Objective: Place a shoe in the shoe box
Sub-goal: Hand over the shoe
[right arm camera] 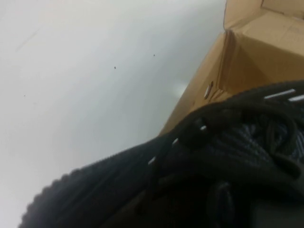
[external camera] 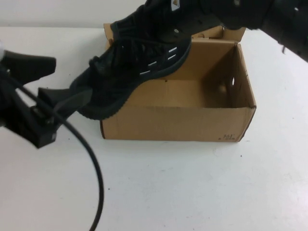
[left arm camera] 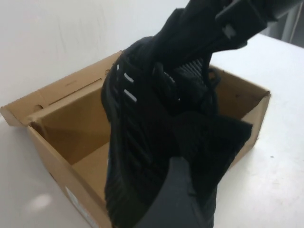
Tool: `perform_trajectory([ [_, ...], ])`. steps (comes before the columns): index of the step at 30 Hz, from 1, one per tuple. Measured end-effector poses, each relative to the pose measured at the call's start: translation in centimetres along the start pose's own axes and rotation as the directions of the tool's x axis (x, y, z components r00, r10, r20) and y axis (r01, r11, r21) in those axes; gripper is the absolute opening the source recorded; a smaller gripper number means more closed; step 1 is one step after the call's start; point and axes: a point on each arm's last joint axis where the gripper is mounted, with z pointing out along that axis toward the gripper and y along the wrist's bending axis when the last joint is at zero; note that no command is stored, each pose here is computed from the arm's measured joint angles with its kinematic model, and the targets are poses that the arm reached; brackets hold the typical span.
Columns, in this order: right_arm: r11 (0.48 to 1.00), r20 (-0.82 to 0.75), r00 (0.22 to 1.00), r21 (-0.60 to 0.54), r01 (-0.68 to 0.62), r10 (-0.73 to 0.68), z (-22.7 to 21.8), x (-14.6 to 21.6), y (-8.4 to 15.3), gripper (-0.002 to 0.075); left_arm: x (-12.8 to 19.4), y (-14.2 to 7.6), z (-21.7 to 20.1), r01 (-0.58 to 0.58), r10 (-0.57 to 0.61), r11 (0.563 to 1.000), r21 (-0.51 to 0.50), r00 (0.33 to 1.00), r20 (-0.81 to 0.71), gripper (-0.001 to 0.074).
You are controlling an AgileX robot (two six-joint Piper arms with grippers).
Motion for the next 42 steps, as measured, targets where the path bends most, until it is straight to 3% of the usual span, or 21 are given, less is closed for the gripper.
perform_trajectory([
  [7,1.0,-0.01,1.0,-0.006,-0.021,0.021,0.7,-1.0,0.4,-0.0001,-0.6,-0.5,3.2,-0.149,0.148,0.989,-0.025,0.989,-0.019,0.0531],
  [11,0.999,0.001,0.999,-0.025,-0.034,0.034,0.1,-1.5,0.7,-0.0001,-1.0,-0.7,4.5,-0.168,0.169,0.982,-0.089,0.986,0.003,0.053],
  [18,0.998,-0.016,0.999,-0.05,-0.039,0.038,-1.4,-2.2,1.1,-0.0001,-0.5,-0.4,6.6,-0.139,0.138,0.984,-0.113,0.99,-0.014,0.051],
  [20,0.997,-0.043,0.998,-0.064,-0.05,0.047,-1.6,-2.1,1.2,-0.0001,-0.3,-0.3,7.2,-0.137,0.135,0.983,-0.119,0.991,-0.02,0.043],
  [23,0.997,-0.082,0.996,-0.072,-0.027,0.021,-1.8,-1.8,1.3,-0.0001,-0.1,-0.3,7.4,-0.143,0.141,0.983,-0.113,0.99,-0.033,0.0167],
  [25,0.997,-0.104,0.994,-0.072,0.022,-0.03,-1.9,-1.6,1.3,-0.0001,0.0,-0.4,7.4,-0.15,0.147,0.983,-0.105,0.988,-0.043,0.0085],
  [32,0.966,-0.108,0.961,-0.085,0.244,-0.253,-1.9,-1.4,1.1,0.0011,-0.1,-0.4,7.3,-0.157,0.153,0.983,-0.092,0.987,-0.053,0.0061],
  [35,0.953,-0.097,0.951,-0.101,0.284,-0.294,-2.1,-1.5,1.3,0.0107,-0.4,-0.5,7.3,-0.162,0.157,0.984,-0.074,0.986,-0.063,0.006],
  [40,0.945,-0.062,0.948,-0.132,0.301,-0.311,-2.5,-1.8,1.6,0.0463,-0.2,-0.8,7.2,-0.153,0.149,0.987,-0.037,0.984,-0.093,0.0058],
  [42,0.933,-0.049,0.939,-0.133,0.333,-0.342,-2.8,-1.9,1.6,0.0545,-0.2,-0.8,7.2,-0.153,0.149,0.988,-0.031,0.984,-0.099,0.0057],
])
